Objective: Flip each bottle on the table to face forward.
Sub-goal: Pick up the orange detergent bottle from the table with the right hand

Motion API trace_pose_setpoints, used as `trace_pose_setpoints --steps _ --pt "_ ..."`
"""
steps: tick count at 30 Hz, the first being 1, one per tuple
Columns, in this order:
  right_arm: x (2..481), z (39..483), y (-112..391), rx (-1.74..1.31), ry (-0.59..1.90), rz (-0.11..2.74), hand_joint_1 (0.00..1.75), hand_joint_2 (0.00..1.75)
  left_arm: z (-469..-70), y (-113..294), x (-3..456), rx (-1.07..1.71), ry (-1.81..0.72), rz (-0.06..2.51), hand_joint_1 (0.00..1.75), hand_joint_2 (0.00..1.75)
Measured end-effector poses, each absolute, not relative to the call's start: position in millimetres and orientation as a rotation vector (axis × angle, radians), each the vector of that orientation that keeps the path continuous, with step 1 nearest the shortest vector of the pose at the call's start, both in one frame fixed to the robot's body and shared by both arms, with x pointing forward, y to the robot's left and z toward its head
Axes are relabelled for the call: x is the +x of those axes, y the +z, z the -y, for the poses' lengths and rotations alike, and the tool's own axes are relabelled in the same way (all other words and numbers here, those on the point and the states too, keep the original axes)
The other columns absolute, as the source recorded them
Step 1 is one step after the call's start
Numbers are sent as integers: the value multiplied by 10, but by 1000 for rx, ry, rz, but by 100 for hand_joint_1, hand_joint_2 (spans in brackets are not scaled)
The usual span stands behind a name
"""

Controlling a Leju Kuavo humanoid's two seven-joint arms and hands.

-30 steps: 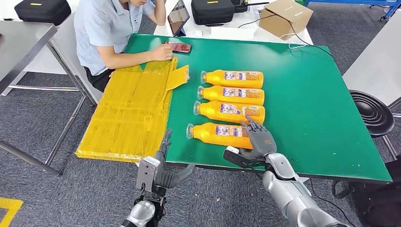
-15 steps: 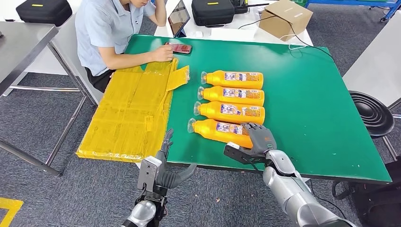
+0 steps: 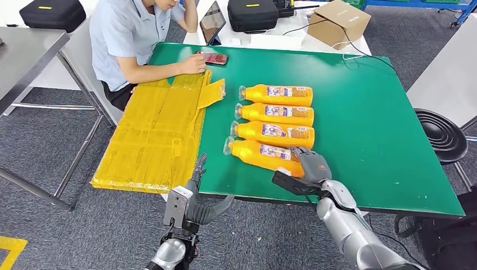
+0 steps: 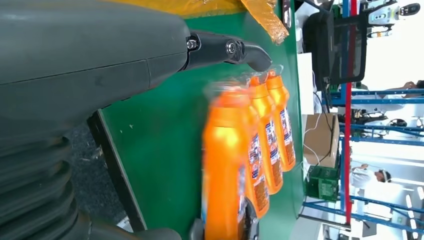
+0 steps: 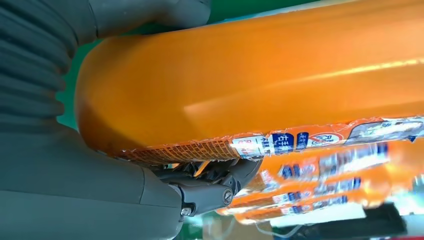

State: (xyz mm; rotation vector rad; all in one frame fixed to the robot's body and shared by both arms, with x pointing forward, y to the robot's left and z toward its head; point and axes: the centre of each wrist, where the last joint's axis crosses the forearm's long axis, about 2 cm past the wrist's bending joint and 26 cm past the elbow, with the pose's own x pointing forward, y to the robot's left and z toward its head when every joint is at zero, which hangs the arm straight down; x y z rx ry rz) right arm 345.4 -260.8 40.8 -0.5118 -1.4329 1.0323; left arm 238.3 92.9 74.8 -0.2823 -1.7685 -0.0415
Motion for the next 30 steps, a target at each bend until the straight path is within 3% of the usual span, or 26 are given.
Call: trace_pose_setpoints --steps 11,21,30 --pt "3037 2233 335 -184 585 1650 175 175 -1034 743 2396 -363 218 1682 0 175" --pt "2890 2126 412 -139 474 1738 175 175 -1083 742 2320 -382 196 1700 0 175" --pt "2706 1705 558 32 456 1836 175 175 -1127 812 2242 -659 156 1650 0 175"
